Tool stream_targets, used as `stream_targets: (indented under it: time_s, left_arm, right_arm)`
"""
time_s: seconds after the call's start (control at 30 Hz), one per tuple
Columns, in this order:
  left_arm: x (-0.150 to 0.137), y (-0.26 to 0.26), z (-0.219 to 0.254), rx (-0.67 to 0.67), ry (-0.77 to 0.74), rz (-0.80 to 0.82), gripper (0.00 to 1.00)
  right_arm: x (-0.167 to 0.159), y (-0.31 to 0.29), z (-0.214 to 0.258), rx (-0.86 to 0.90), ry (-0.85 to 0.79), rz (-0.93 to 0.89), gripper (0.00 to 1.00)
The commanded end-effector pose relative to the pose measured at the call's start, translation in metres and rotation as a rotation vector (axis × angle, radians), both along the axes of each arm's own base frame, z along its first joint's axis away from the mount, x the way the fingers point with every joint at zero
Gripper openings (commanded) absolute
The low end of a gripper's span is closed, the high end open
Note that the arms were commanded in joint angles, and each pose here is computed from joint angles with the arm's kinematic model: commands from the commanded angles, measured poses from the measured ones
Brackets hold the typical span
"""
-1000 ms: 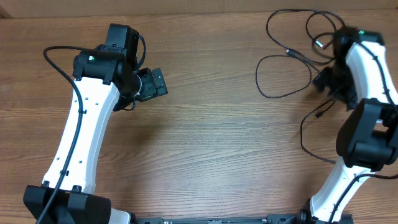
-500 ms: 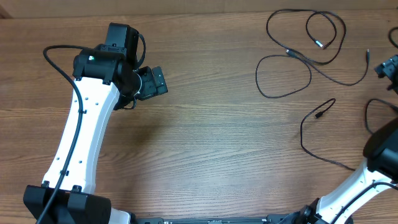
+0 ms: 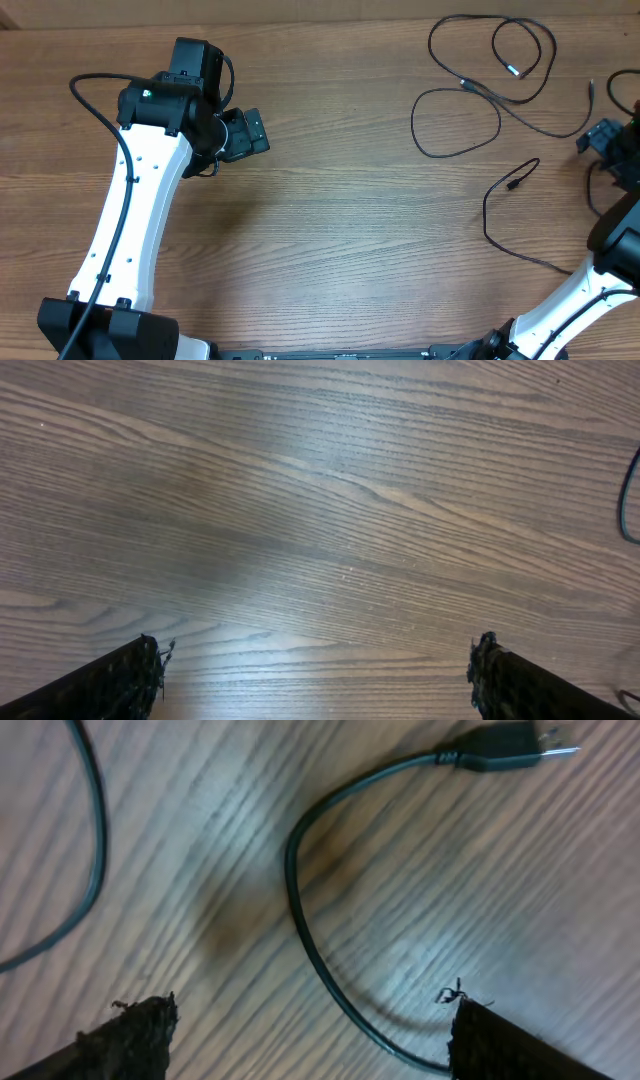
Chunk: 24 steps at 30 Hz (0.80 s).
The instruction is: Untangle cables
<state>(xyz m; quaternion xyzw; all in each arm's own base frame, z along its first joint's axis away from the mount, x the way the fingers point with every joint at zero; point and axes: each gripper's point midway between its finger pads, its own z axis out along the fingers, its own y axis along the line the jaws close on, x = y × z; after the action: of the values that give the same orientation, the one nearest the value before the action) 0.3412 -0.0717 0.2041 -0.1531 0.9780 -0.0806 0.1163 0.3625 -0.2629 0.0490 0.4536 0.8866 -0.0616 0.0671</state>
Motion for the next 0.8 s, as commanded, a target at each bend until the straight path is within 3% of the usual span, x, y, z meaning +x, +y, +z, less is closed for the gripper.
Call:
stream_targets:
  time_s: [0.0, 0.33, 0.47, 0.57, 0.67, 0.77]
  left_arm:
    - [0.0, 0.001, -0.004, 0.015, 0.009, -0.022, 0.99]
    - [0.0, 0.001, -0.004, 0.015, 0.009, -0.022, 0.99]
    - [0.0, 0.001, -0.004, 0.015, 0.009, -0.022, 1.0]
    - [0.0, 0.001, -0.004, 0.015, 0.009, -0.022, 1.0]
    - [0.0, 0.001, -0.004, 0.015, 0.009, -0.022, 0.99]
    - [0.0, 0.001, -0.004, 0.015, 0.009, -0.022, 0.99]
  right_arm:
    - [-0.005, 0.006, -0.019, 0.024, 0.019, 0.027, 0.86]
    - [-0.014, 0.012, -0.044, 0.03, 0.029, 0.031, 0.79]
    - [-0.016, 0.014, -0.048, 0.038, 0.04, 0.056, 0.65]
    - [-0.018, 0.015, -0.049, 0.042, 0.045, 0.056, 0.43]
    - [-0.019, 0.016, -0.049, 0.046, 0.048, 0.045, 0.3]
    - [-0.018, 0.016, -0.042, 0.05, 0.053, 0.04, 0.07]
